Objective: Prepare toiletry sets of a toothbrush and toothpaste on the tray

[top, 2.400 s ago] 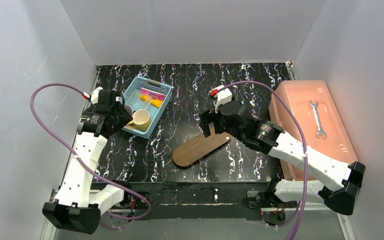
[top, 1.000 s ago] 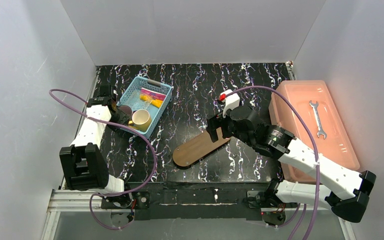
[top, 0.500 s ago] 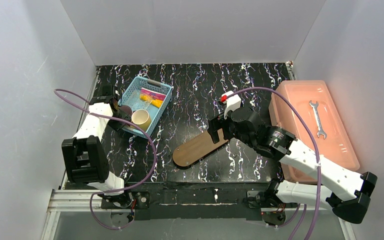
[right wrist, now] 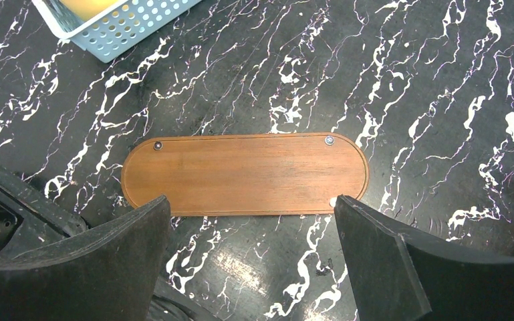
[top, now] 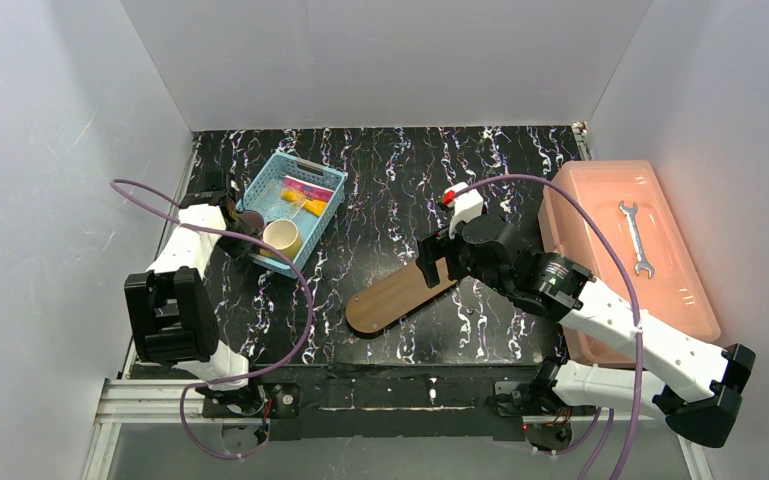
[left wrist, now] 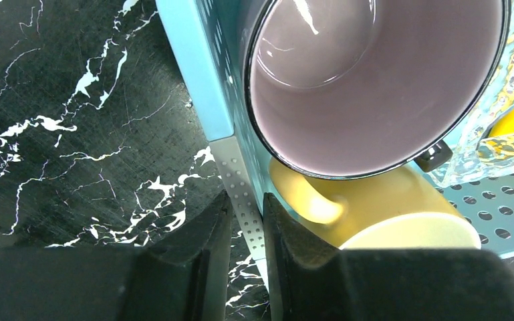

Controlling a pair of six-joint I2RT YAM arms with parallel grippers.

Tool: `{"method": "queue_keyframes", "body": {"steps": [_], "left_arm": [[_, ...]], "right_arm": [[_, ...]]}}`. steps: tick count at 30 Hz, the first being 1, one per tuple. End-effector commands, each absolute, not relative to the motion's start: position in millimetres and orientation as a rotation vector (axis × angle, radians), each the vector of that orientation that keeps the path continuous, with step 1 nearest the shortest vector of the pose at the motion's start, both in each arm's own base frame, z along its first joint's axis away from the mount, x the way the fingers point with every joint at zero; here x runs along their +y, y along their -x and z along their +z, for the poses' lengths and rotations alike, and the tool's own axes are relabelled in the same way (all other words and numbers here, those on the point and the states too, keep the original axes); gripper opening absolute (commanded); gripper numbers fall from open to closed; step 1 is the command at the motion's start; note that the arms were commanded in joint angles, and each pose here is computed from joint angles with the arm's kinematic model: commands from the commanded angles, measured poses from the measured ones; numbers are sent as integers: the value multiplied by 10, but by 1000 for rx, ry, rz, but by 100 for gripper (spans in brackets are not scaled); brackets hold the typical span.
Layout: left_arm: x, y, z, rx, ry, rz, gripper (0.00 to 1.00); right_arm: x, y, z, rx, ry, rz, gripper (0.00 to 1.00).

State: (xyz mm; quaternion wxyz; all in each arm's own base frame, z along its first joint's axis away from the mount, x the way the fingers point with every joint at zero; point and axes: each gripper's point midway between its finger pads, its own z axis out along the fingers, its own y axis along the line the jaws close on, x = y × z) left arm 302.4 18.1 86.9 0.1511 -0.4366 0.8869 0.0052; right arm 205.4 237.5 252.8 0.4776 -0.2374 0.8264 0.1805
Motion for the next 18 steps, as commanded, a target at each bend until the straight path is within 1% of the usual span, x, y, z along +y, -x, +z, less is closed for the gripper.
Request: {"method": "queue_keyframes", "body": {"steps": [1,2,3,8,18], "left_arm": [[191,-3032,883,2575,1216,12,7],[186,-3041,879,2583,1207,9,1],[182,-3052,883,2589,1199,6,0],[167,-3129,914,2623,1127,-16,0],[-1,-3430,998,2733,942,-171,0]], "right_arm": [[2365,-2066,2575,1996,559,448,100],[2367,-2064,2574,1996,560,449,100],[2367,-2064,2577,1996,560,450,100],[2364,-2061,2606,1989,564,452,100],[2374,-2003,2628,1985,603,476,100]]}}
